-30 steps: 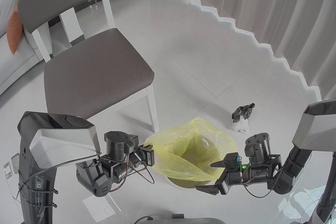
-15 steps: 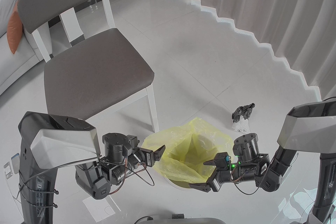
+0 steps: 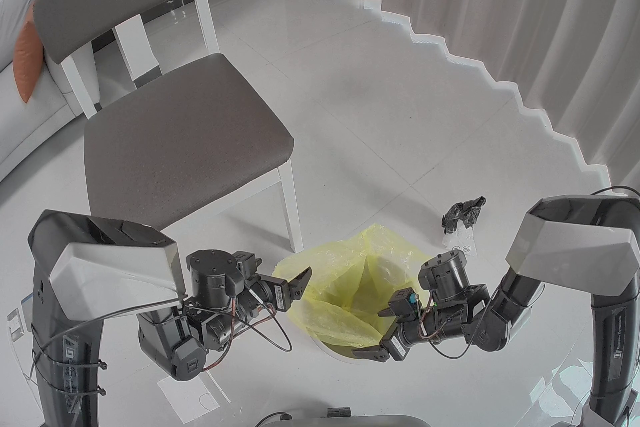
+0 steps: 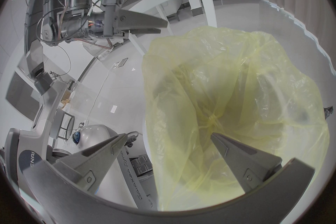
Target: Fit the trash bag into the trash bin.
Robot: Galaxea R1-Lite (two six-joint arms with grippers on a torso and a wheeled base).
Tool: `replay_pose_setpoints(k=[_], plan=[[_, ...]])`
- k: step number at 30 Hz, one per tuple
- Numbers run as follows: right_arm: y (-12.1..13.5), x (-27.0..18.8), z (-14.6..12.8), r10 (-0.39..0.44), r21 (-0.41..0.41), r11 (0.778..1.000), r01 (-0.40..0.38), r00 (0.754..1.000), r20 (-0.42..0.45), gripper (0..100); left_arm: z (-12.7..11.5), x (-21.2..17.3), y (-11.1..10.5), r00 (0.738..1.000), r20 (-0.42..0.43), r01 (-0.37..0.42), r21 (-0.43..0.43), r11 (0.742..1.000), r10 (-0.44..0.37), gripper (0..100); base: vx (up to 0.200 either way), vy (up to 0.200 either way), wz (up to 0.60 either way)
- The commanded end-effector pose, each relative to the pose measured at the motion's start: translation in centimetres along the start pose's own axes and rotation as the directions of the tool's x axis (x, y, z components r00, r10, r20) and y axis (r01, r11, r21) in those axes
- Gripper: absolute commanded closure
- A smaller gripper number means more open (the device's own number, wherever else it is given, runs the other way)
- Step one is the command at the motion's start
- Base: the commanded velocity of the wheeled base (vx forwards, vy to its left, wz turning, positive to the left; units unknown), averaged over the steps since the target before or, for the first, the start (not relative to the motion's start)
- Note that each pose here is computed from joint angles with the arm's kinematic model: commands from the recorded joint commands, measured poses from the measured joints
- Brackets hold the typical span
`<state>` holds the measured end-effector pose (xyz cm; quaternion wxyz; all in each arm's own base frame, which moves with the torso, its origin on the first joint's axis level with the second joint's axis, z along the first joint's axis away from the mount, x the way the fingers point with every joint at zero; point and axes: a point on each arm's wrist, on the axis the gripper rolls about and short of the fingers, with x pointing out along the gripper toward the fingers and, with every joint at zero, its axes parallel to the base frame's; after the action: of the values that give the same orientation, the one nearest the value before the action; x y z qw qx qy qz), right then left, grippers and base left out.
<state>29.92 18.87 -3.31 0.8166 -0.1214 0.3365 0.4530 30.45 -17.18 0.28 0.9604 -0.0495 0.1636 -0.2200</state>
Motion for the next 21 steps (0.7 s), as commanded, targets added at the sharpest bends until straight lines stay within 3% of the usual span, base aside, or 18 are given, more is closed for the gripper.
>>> replay_pose_setpoints(k=[1,13,21], plan=[[-0.4,0.6,0.1,-0.002,-0.013,1.0,0.002,1.0,0.003,100,0.2,-0.2,0.0,1.0,0.009,0.0,0.0,1.0,0.0,0,0.0,0.0,0.0],[-0.1,0.8,-0.1,-0.013,-0.037,0.999,0.012,0.999,-0.035,100,0.8,-0.4,0.4,0.999,0.033,-0.005,-0.007,1.0,0.006,0,0.0,0.0,0.0],[3.9,-0.7,-0.1,0.054,-0.083,0.995,-0.06,0.997,-0.063,100,0.8,-1.2,0.4,0.999,0.047,-0.004,-0.007,1.0,0.005,0,0.0,0.0,0.0]])
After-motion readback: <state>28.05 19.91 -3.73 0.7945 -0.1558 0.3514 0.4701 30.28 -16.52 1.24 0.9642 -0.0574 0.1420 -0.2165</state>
